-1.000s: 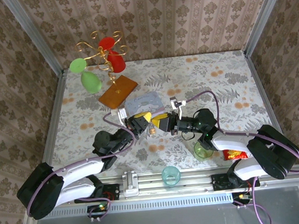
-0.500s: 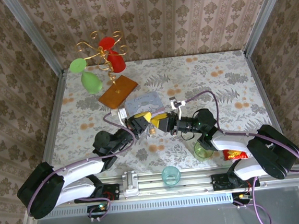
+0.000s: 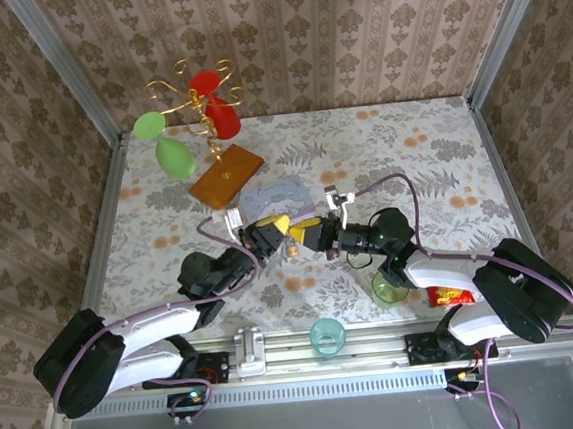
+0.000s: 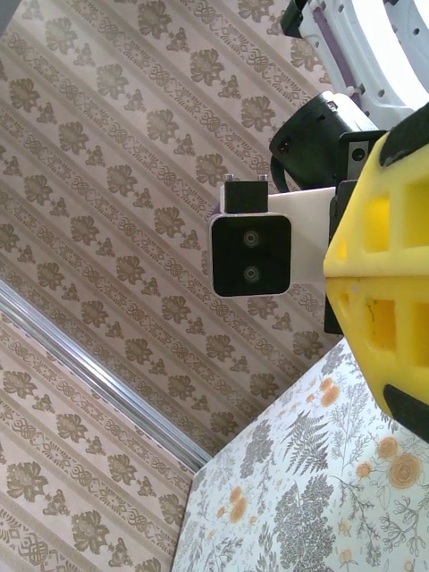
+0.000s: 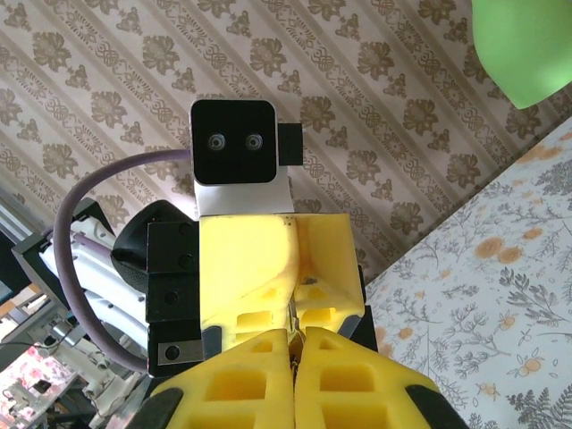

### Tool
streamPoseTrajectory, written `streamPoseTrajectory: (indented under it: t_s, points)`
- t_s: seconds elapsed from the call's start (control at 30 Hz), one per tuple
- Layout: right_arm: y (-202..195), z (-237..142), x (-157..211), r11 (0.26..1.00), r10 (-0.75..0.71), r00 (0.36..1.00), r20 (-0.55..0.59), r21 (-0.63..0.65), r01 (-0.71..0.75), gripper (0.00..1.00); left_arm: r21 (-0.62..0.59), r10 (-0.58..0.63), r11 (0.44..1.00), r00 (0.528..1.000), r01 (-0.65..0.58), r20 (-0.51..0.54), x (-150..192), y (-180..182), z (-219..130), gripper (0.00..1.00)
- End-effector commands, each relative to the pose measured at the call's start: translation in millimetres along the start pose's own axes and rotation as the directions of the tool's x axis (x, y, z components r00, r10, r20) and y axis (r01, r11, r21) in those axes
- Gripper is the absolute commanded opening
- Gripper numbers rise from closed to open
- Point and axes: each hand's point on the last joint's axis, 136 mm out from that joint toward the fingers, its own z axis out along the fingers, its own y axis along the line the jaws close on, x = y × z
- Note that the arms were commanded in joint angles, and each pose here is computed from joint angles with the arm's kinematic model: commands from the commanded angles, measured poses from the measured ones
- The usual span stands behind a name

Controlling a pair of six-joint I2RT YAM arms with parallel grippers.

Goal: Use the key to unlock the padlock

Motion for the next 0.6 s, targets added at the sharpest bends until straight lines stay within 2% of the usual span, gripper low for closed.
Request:
streamPoseTrajectory:
  t_s: [0.0,0.1,0.2,0.27,0.33,0.37,0.47,0.57]
  points:
    - [24.2,6.4,-17.4,0.994,-0.075,0.996,0.040,-0.080,0.078,0.00,-0.079,-0.032,0.996,0.999,0.030,-0.030,16.6,22.6,-7.7,0.01]
    - [20.5,5.3,-13.3,0.995,-0.068,0.997,0.029,-0.072,0.070,0.00,-0.114,-0.034,0.993,0.999,0.031,-0.021,16.9,29.8,-10.9,0.24]
    - [6.4,2.6,-3.4,0.999,-0.040,0.999,0.000,-0.018,0.040,0.00,-0.169,-0.031,0.985,0.999,0.029,-0.009,13.5,37.4,-15.5,0.60]
    - [-4.4,0.1,4.4,0.999,-0.020,0.999,-0.029,0.032,0.021,0.00,-0.207,-0.018,0.978,1.000,0.015,-0.012,9.4,41.4,-18.5,0.67]
    - [-14.7,-3.4,12.9,0.996,-0.003,0.998,-0.057,0.085,0.007,0.00,-0.248,0.007,0.969,1.000,-0.012,-0.019,5.1,43.2,-23.0,0.85]
    - [-21.0,-5.7,18.2,0.993,0.003,0.997,-0.078,0.121,0.006,0.00,-0.271,0.022,0.962,0.999,-0.029,-0.028,3.4,44.5,-26.2,0.98]
    - [-43.6,-15.8,32.7,0.965,0.030,0.989,-0.144,0.261,0.009,0.00,-0.327,0.063,0.943,0.998,-0.069,-0.028,-5.3,44.7,-37.1,1.00]
    - [-68.7,-34.8,43.6,0.906,0.064,0.979,-0.194,0.423,0.024,0.00,-0.413,0.068,0.906,0.995,-0.092,-0.073,-5.9,53.6,-46.4,1.00]
